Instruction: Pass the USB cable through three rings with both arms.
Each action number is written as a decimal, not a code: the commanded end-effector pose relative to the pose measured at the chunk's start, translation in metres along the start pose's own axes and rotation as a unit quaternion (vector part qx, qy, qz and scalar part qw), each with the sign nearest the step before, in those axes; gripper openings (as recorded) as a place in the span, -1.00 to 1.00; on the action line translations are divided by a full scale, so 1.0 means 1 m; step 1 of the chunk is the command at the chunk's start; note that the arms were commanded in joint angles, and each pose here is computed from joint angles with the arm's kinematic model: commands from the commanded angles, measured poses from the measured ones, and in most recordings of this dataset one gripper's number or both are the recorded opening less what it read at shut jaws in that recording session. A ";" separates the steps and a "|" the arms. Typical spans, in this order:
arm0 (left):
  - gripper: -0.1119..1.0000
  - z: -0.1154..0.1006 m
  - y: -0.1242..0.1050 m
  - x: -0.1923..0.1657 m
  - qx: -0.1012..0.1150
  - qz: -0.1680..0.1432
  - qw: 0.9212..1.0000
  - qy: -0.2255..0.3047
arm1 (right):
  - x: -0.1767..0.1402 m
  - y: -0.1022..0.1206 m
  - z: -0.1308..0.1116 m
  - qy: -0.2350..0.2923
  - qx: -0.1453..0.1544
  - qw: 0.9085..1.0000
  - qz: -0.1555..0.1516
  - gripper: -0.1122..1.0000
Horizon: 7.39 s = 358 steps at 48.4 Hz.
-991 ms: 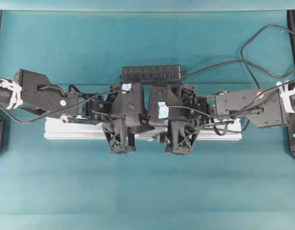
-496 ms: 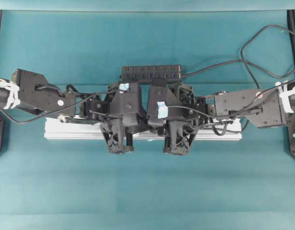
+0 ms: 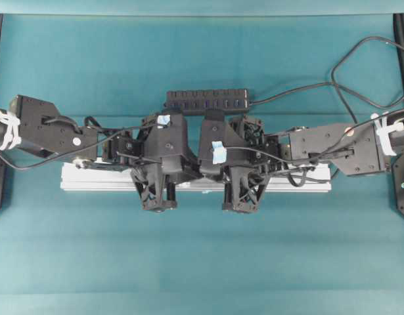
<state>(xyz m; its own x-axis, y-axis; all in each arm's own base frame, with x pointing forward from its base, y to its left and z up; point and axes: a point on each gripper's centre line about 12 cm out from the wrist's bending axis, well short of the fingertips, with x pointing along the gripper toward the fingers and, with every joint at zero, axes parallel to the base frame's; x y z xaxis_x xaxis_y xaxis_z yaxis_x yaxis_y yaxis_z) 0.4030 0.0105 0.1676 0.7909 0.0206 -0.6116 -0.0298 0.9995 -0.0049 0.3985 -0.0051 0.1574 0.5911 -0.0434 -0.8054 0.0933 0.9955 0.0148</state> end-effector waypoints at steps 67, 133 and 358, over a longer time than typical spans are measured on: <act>0.61 -0.018 0.000 -0.097 -0.038 -0.003 0.998 -0.057 | 0.030 0.005 -0.010 0.066 -0.015 0.998 -0.007 -0.94; 0.61 -0.033 0.001 -0.085 -0.039 0.000 0.999 -0.025 | 0.043 0.014 0.018 0.015 -0.009 1.000 0.005 -0.94; -0.37 -0.025 -0.013 -0.108 -0.042 -0.023 0.997 -0.067 | -0.115 -0.044 -0.025 -0.215 0.067 0.974 -0.009 0.64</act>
<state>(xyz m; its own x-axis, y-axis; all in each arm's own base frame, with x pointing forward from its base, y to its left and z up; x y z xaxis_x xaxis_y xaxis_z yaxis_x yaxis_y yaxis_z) 0.2978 -0.0050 0.2004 0.8414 -0.0143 -0.5402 -0.0451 0.9943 -0.0967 0.3102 -0.0445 0.2231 0.8324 -0.1271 -0.5394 0.2053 0.9748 0.0871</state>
